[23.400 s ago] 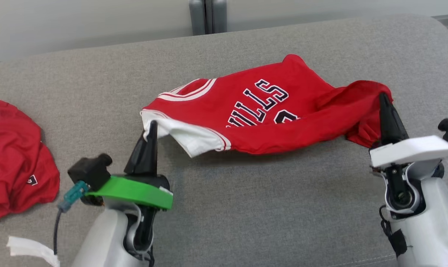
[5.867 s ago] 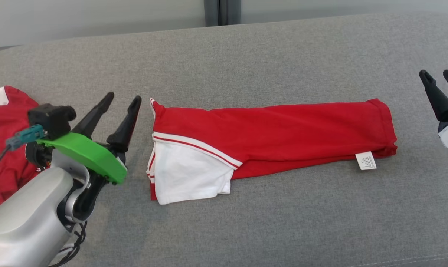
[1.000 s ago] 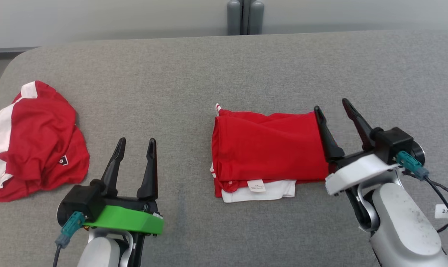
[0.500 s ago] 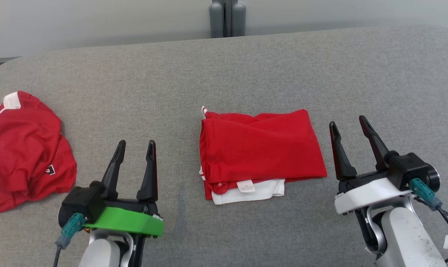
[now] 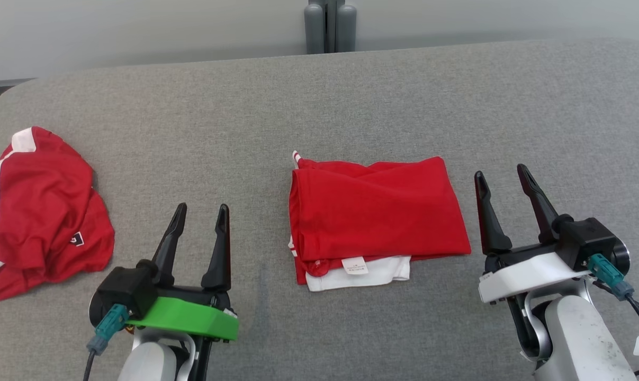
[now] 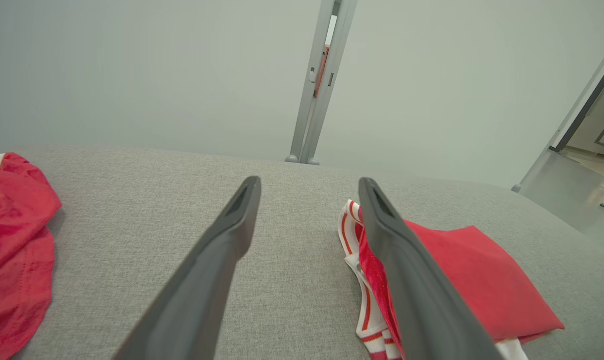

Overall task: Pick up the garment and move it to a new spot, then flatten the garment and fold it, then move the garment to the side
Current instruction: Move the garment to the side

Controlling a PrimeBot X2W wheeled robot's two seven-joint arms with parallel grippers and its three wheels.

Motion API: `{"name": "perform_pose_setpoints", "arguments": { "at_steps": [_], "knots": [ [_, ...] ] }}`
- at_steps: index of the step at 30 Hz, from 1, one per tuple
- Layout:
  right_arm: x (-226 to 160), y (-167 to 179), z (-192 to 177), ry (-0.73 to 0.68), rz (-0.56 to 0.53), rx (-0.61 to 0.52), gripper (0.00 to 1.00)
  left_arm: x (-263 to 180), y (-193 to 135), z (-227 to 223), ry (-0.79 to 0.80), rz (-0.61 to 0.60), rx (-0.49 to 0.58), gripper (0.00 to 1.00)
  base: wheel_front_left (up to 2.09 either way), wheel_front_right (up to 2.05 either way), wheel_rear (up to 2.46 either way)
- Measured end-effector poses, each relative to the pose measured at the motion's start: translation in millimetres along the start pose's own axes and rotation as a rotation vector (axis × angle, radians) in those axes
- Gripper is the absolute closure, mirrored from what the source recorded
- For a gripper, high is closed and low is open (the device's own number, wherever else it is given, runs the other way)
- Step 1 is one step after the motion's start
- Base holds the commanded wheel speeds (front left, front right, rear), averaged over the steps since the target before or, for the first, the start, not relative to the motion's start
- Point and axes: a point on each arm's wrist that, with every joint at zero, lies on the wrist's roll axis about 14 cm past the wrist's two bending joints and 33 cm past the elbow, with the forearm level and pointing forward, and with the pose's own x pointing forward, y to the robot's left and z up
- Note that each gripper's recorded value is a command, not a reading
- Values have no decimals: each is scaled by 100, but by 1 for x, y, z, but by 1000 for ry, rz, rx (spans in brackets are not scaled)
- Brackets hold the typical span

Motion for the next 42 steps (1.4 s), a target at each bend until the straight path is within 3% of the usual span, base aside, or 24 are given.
{"name": "perform_pose_setpoints", "arguments": {
  "at_steps": [8,19,29,31,37,42],
  "knots": [
    [1,-4,-17,47,-18,17,0,-3,1,-2,8,3,2,0,0,0,0],
    [7,-2,-96,305,-24,63,0,-2,5,-23,69,10,0,0,0,0,0],
    [17,12,-144,460,-17,165,0,2,18,-30,88,41,3,0,0,0,0],
    [20,18,-146,468,-2,171,100,2,21,-31,91,48,3,0,0,0,0],
    [24,16,-139,452,29,132,100,7,13,-34,95,22,1,0,0,0,0],
    [28,-15,-123,424,43,-7,100,16,-2,-38,100,-30,4,0,0,0,0]
  ]
}}
